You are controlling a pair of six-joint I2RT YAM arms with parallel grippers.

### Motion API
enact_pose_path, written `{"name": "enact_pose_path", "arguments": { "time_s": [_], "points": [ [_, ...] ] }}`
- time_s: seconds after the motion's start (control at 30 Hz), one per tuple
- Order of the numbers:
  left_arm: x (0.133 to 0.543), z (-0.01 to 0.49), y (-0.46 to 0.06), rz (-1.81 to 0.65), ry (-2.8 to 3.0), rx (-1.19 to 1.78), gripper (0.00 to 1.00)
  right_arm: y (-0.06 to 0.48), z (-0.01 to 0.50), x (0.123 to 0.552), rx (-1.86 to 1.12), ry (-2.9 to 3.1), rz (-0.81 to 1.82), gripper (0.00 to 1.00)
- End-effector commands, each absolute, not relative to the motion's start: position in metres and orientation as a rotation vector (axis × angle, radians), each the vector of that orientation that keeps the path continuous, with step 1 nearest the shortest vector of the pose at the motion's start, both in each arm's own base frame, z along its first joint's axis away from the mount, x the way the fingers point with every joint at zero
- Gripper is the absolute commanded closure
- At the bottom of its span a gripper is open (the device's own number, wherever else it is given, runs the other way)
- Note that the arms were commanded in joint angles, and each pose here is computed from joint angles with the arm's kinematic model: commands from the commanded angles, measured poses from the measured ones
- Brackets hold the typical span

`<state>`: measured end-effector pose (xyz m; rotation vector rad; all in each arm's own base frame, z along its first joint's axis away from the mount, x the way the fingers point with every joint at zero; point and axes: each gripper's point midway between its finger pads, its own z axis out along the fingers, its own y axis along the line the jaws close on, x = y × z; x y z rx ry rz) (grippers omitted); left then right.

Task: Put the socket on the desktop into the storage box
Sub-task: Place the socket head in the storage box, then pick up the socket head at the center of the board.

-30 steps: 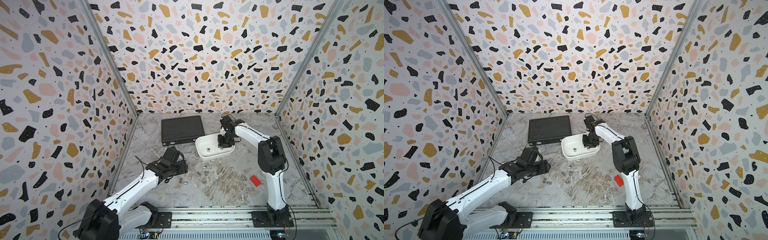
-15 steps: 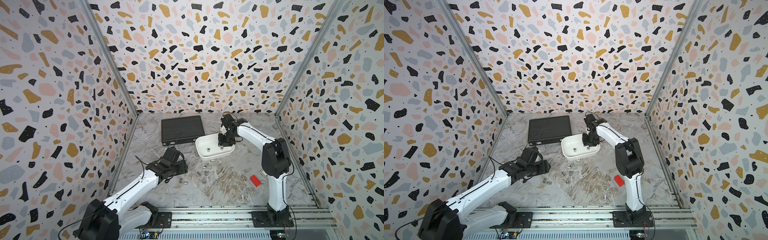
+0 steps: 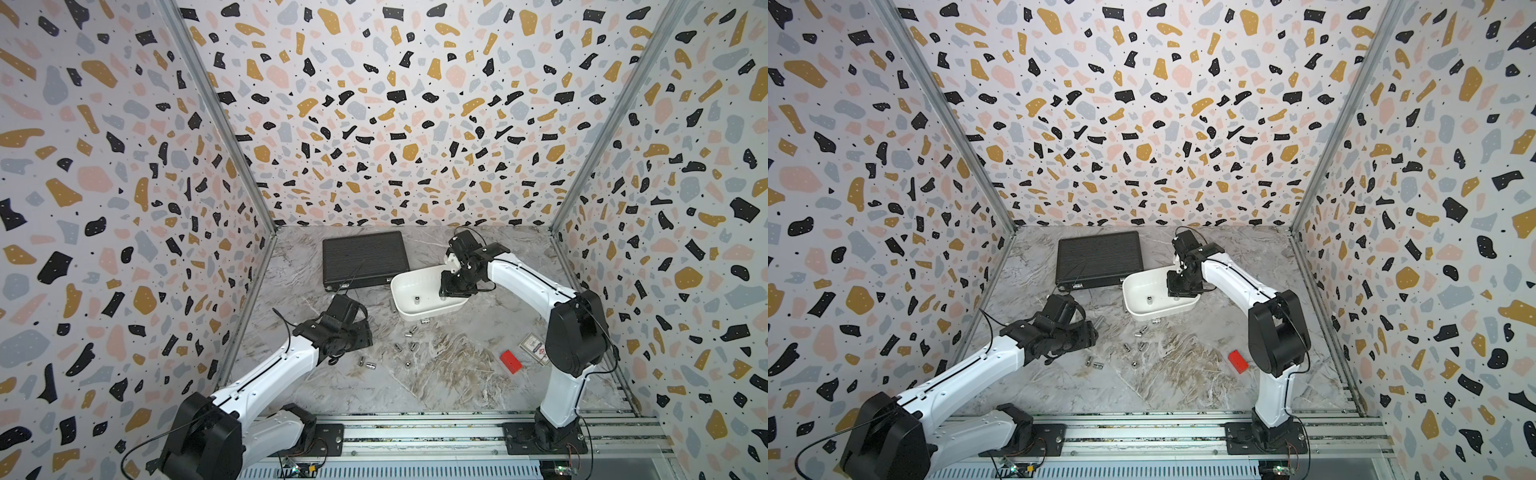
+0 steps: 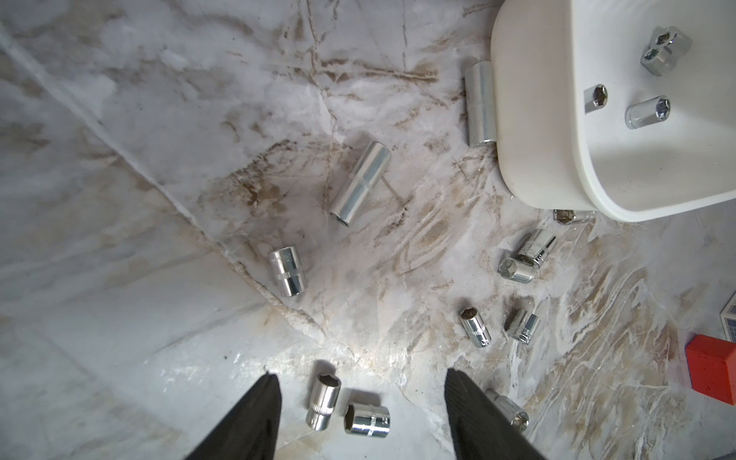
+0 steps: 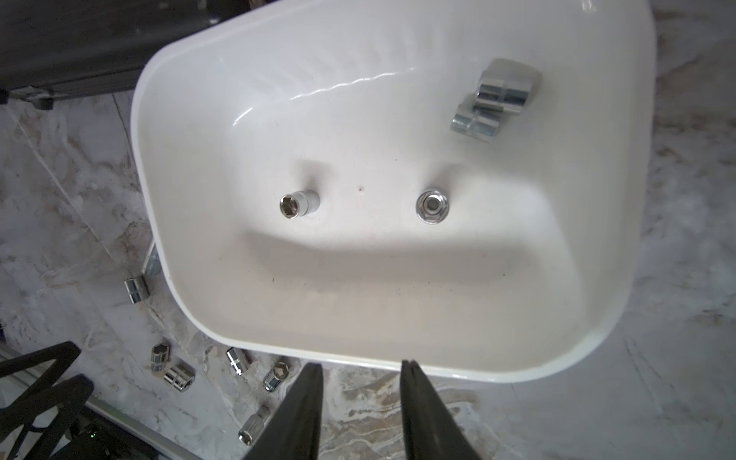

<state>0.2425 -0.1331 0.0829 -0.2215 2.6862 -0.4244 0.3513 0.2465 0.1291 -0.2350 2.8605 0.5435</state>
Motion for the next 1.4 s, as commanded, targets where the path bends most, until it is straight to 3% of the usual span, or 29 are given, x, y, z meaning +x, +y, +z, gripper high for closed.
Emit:
{"name": "enact_pose_path", "arguments": {
  "time_s": [0.0,0.5,0.9,1.37],
  "points": [
    [0.252,0.092,-0.131,-0.399,2.668,-0.225,0.31,0.252,0.151,0.34,-0.301,2.792,0.602,0.62],
    [0.253,0.083,-0.116,-0.266,2.716,-0.251,0.33,0.254,0.158,0.279,-0.506,2.691,0.71,0.63],
    [0.271,0.07,-0.102,-0.184,2.755,-0.303,0.35,0.279,0.178,0.228,-0.841,2.455,0.831,0.63],
    [0.289,0.041,-0.097,-0.127,2.817,-0.349,0.43,0.305,0.18,0.192,-1.074,2.347,0.834,0.63]
  ]
}}
